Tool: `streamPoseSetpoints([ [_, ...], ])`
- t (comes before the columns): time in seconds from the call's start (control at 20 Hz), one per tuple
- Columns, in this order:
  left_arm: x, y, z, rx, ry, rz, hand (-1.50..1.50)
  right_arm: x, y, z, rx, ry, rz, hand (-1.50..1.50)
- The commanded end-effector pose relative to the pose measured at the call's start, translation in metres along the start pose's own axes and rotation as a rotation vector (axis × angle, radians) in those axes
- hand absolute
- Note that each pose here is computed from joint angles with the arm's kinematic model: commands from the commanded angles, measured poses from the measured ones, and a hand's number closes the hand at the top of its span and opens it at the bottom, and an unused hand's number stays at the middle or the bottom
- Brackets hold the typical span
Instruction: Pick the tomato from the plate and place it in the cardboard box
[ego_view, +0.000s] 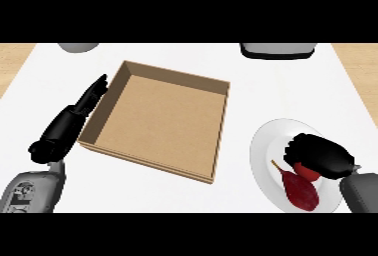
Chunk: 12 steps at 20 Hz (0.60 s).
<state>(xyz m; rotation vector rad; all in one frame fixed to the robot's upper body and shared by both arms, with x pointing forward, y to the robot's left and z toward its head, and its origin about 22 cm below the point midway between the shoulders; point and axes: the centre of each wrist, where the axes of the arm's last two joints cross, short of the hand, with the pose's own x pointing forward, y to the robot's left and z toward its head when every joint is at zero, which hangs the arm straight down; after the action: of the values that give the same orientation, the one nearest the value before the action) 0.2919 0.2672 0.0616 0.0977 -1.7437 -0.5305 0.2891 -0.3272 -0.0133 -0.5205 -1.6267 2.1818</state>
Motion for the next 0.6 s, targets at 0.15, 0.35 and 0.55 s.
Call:
streamPoseSetpoints([
  [0.15,0.001,-0.004,-0.003,-0.039,-0.015,0.008,0.00,0.123,-0.030,-0.165,-0.157,-0.166,-0.185,1.50],
  [0.35,0.009,-0.012,-0.012,-0.072,-0.051,0.022,0.00,0.145,-0.051,-0.180,-0.176,-0.160,-0.193,1.50],
  [0.55,0.012,-0.017,-0.015,-0.092,-0.050,0.022,0.00,0.167,-0.100,-0.196,-0.295,-0.136,-0.138,1.50],
])
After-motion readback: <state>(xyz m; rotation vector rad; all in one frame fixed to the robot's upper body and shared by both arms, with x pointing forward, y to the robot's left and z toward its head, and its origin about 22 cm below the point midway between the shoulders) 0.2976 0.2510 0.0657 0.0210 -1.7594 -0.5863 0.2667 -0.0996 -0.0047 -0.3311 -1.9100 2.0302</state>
